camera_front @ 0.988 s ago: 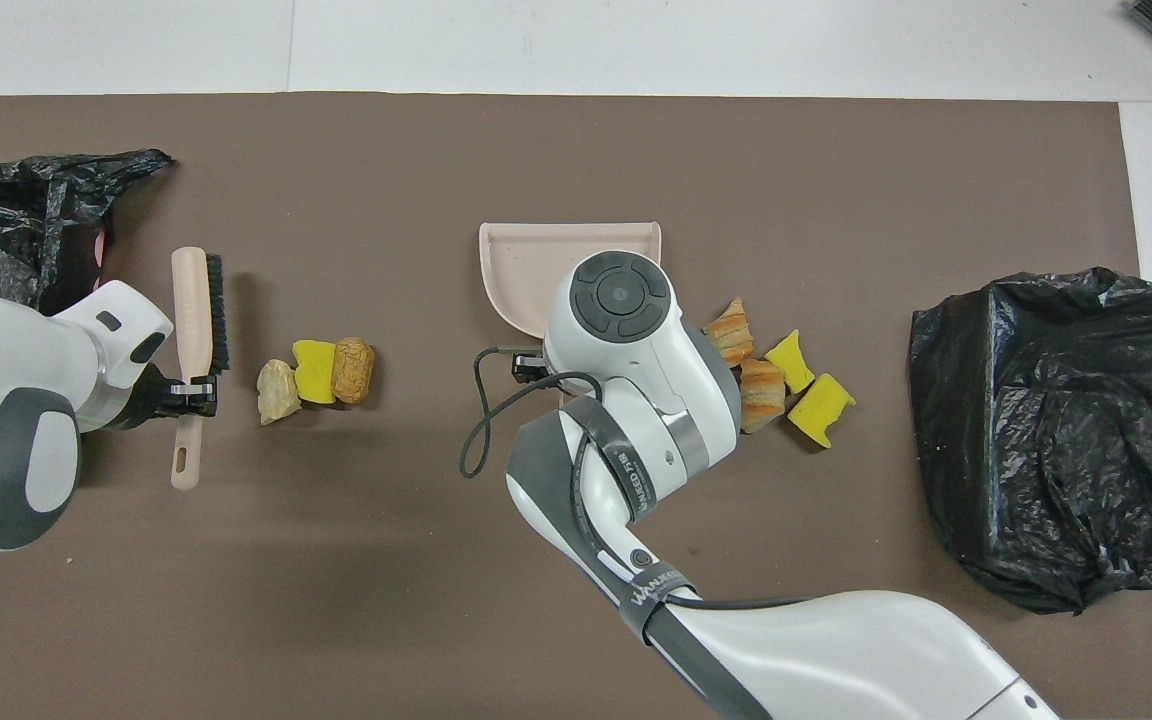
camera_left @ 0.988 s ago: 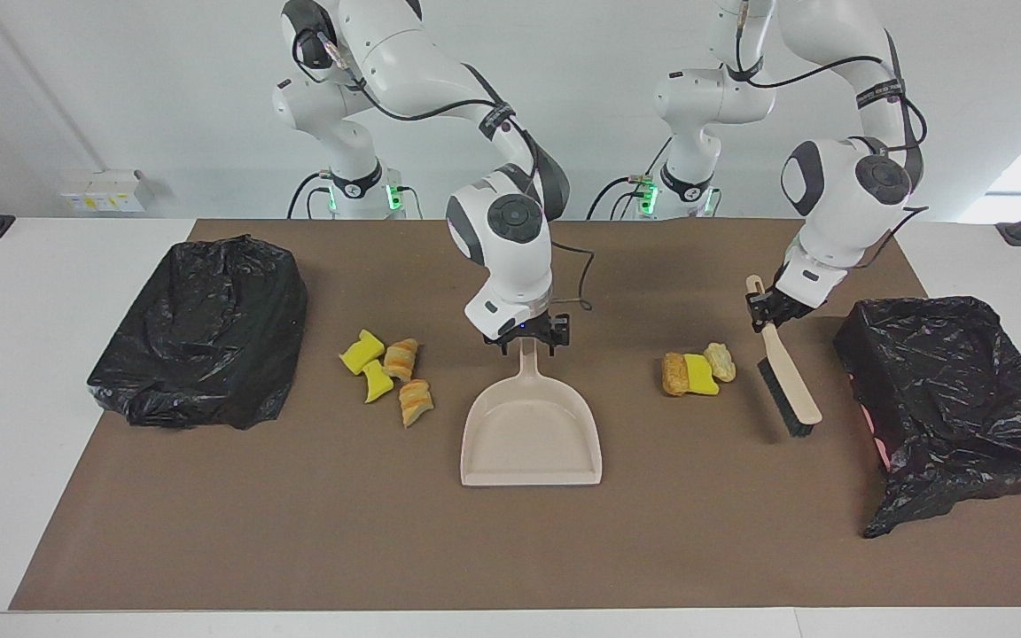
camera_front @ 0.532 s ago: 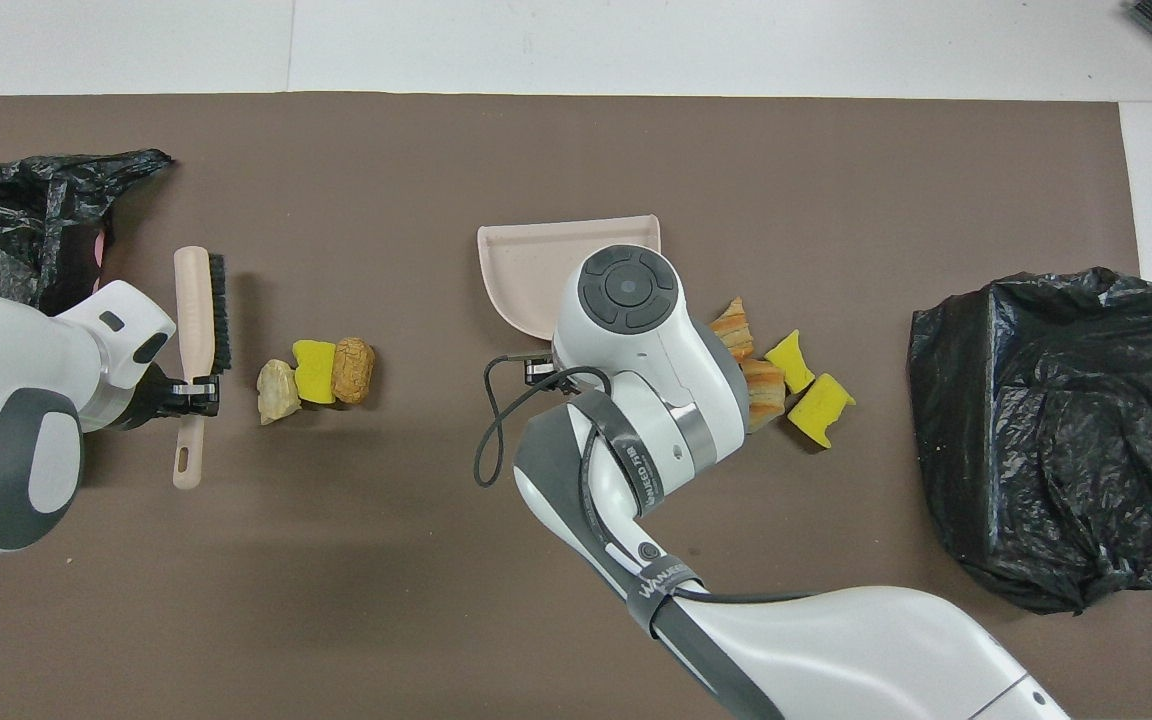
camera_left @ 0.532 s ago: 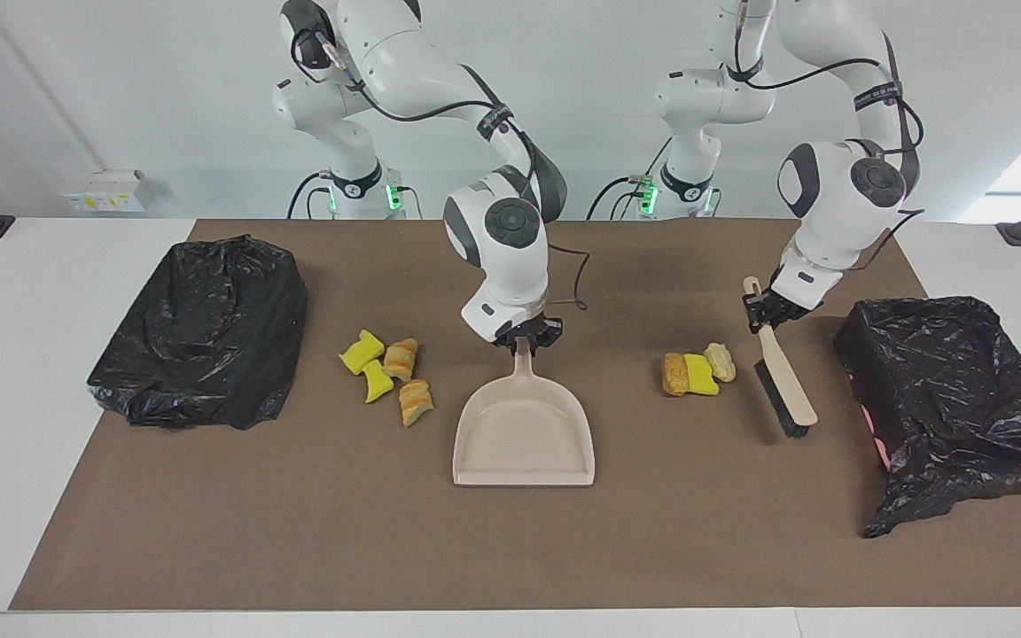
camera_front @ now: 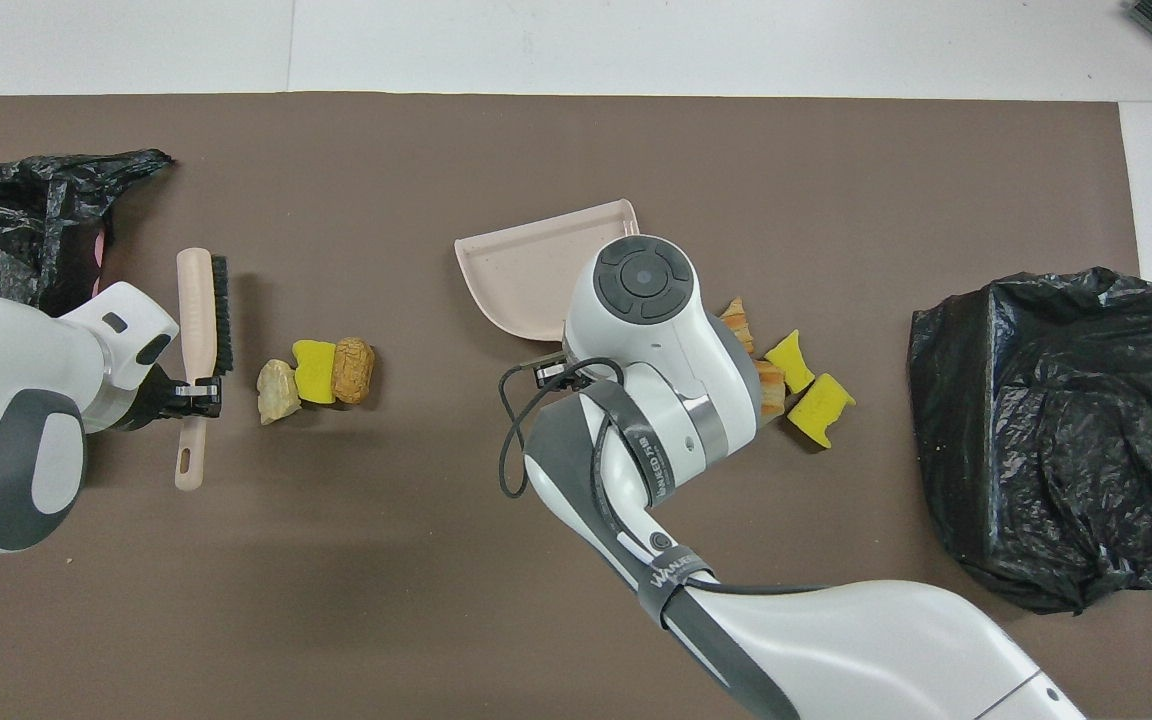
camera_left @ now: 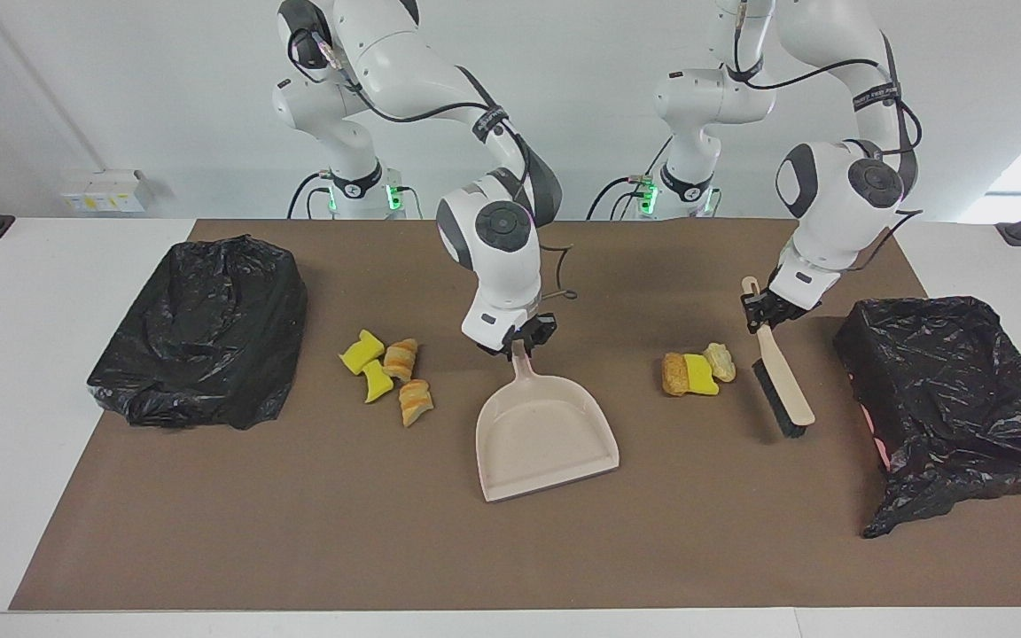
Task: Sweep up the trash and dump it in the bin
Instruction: 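Place the dustpan beside the pile facing the brush with the right gripper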
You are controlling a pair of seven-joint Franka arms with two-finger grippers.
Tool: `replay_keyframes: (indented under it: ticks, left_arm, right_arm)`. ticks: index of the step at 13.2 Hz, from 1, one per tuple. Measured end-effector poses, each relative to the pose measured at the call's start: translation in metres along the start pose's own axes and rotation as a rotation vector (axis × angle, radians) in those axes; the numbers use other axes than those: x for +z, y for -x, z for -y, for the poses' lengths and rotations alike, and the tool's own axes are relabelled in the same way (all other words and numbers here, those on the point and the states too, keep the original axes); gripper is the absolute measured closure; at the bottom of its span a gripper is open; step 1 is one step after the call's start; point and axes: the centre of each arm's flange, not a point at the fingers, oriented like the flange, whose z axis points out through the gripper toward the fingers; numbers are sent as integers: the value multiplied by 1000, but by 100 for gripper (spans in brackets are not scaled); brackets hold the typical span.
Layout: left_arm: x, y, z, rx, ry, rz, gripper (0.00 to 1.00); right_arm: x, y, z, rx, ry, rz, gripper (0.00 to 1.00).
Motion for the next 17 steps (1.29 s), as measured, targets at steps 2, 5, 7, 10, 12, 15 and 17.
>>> replay_keyframes:
  ticks: [2,5,7,10,12,15,17]
  left_arm:
    - [0,0,0,0,0,0,74]
    - [0,0,0,0,0,0,74]
    - [0,0,0,1,0,0,74]
    - [0,0,0,2,0,0,74]
    - [1,1,-5,11,0,1,74]
    - [1,2,-13,26,-1,2,74]
    - [1,2,-11,24,-1,2,74]
  right_arm:
    - [-24,20,-15,-190,-4,27,68]
    - [-21,24,-9,-402,70,89,68]
    - [-9,17,27,-498,101,123,68]
    - [7,10,66,-571,118,154,68]
    - [23,8,67,-580,114,179,68]
    - [42,0,86,-599,118,178,68]
    - [45,-2,92,-599,121,172,68]
